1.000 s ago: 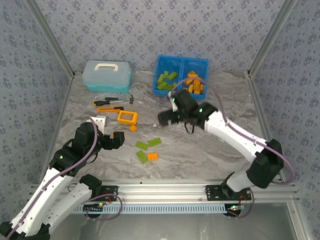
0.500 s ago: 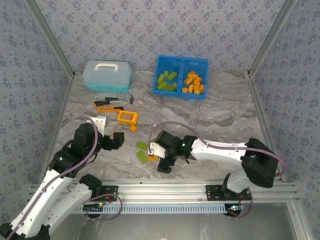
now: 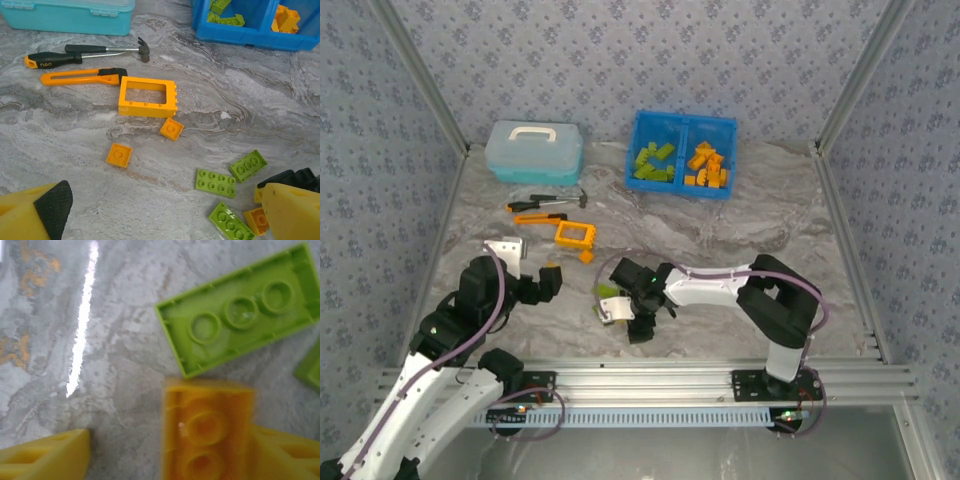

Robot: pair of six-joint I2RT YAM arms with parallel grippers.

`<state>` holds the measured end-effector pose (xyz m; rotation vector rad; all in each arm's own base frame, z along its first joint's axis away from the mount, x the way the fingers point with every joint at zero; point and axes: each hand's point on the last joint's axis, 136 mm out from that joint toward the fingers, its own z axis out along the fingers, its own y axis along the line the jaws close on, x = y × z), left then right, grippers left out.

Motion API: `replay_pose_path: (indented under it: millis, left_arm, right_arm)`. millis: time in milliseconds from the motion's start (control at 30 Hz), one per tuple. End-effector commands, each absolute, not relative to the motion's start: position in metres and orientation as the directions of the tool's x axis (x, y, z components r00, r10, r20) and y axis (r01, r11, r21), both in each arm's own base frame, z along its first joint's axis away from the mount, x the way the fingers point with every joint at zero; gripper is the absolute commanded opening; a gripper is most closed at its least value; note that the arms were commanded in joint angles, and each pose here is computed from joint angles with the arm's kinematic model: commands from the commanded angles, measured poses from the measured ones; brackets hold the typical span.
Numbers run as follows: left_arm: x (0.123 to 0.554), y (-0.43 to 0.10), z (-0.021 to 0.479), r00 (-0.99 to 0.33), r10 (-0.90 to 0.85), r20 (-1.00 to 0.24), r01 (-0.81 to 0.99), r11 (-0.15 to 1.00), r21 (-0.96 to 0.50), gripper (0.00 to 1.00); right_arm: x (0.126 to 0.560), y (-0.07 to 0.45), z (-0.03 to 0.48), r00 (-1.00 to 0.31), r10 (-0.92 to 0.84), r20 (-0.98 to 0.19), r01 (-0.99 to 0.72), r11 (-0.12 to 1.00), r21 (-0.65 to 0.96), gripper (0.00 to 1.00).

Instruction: Sort the legos into containers by color

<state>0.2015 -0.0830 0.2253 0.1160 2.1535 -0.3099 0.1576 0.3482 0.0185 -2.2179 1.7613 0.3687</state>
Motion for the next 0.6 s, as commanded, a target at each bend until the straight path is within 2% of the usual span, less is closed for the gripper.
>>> replay_pose_path:
  millis: [0, 67, 133, 233, 367, 467, 567]
  left_arm:
    - [0.201, -0.079, 0.226, -0.563, -0.046, -0.825, 0.18, 0.968, -0.177, 0.99]
    - [0.201, -0.079, 0.226, -0.562, -0.046, -0.826, 0.182, 0.967, -0.178, 0.99]
    - [0.201, -0.08, 0.225, -0.562, -0.048, -0.826, 0.182, 0.967, -0.18, 0.99]
    - [0.201, -0.081, 0.224, -0.563, -0.048, -0.825, 0.188, 0.965, -0.184, 0.99]
    - [0.202, -0.082, 0.227, -0.557, -0.052, -0.829, 0.191, 0.963, -0.189, 0.99]
    - [0.203, -0.083, 0.229, -0.549, -0.052, -0.834, 0.195, 0.962, -0.188, 0.99]
    - [0.205, -0.084, 0.232, -0.54, -0.059, -0.839, 0.196, 0.961, -0.194, 0.99]
  right_arm:
    - [0.17, 0.367, 0.012, 0.22, -0.895, -0.389, -0.976, -0.201, -0.088, 0.54]
    - [0.17, 0.365, 0.01, 0.216, -0.898, -0.384, -0.976, -0.197, -0.087, 0.41]
    - [0.172, 0.363, 0.011, 0.205, -0.906, -0.371, -0.979, -0.184, -0.091, 0.34]
    - [0.174, 0.363, 0.026, 0.175, -0.901, -0.397, -0.984, -0.145, -0.106, 0.28]
    - [0.179, 0.362, 0.073, 0.127, -0.85, -0.511, -0.985, -0.048, -0.166, 0.28]
    - [0.201, 0.354, 0.124, 0.037, -0.745, -0.666, -0.974, 0.122, -0.191, 0.28]
    - [0.253, 0.33, 0.176, -0.135, -0.568, -0.812, -0.912, 0.392, -0.123, 0.29]
